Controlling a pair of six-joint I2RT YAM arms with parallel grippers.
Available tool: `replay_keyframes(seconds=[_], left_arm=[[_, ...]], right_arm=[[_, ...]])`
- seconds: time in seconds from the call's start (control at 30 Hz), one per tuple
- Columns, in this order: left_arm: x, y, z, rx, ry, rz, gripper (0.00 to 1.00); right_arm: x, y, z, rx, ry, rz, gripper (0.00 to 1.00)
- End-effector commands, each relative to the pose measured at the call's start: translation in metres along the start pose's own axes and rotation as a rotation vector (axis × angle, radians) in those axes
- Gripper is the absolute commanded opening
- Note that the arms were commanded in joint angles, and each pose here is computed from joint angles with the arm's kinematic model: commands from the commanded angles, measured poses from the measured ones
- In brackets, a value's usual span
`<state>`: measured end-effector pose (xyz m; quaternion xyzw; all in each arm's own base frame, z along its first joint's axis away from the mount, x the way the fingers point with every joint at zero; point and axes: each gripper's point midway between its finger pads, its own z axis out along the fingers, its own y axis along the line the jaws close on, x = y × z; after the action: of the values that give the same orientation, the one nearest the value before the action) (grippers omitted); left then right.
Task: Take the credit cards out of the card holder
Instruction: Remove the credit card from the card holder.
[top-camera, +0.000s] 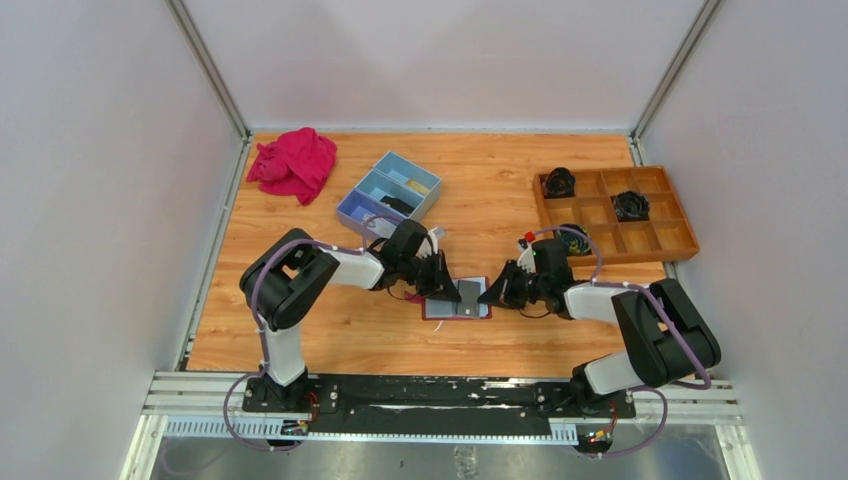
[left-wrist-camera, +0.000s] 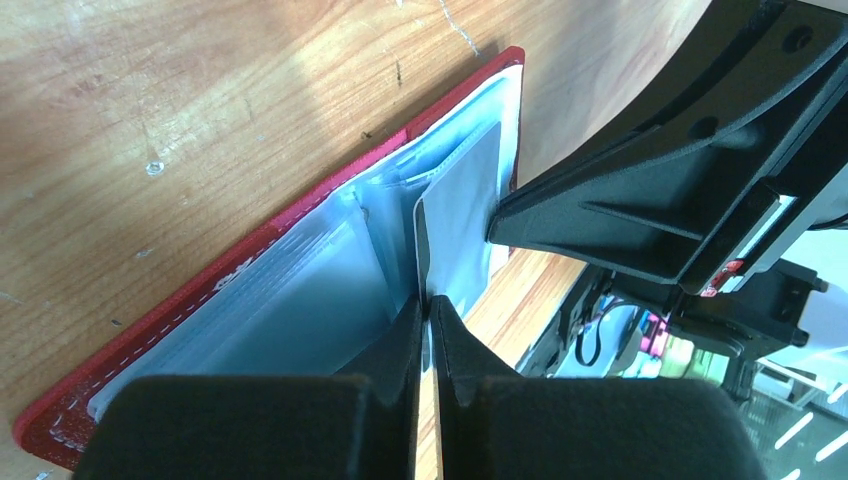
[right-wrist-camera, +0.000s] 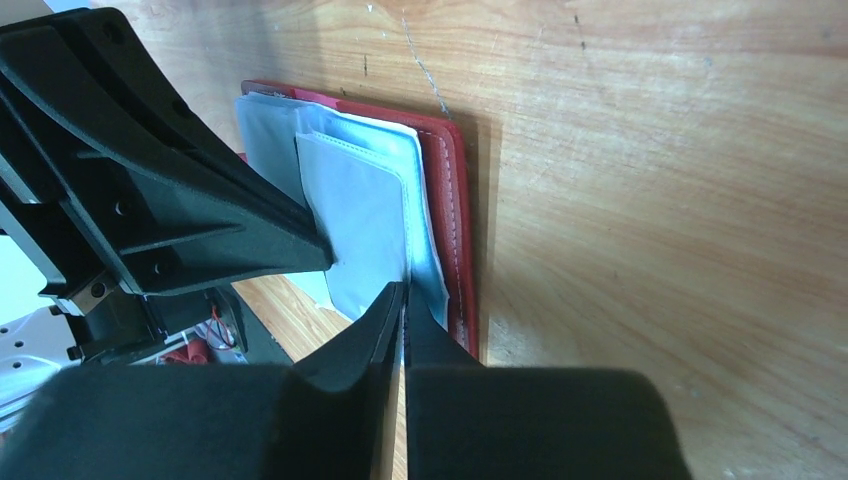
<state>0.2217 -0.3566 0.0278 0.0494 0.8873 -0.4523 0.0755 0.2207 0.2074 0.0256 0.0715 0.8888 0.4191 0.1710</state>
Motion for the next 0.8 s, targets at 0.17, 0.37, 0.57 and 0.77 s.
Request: replay_keyframes(seconds=[0.17,0.37,0.57,0.77], left_arm=[[0.001,0.0,0.002,0.011,0.003,-0.016,0.11],[-0.001,-0.004,-0.002,0.041,-0.026,-0.03,0.1],[-0.003,-0.006,-0.004,0.076,-0.037,-0.048,0.14],[-0.006,-0.008,-0.008,0.147,-0.068,-0.092,0.18]], right_arm=[[0.011,-0.019,0.002,0.065,0.013,0.028,0.0],[0.013,-0.027,0.002,0.098,0.015,0.044,0.0],[0.014,-0.029,0.004,0.105,0.024,0.047,0.0],[0.013,-0.028,0.004,0.105,0.026,0.046,0.0]])
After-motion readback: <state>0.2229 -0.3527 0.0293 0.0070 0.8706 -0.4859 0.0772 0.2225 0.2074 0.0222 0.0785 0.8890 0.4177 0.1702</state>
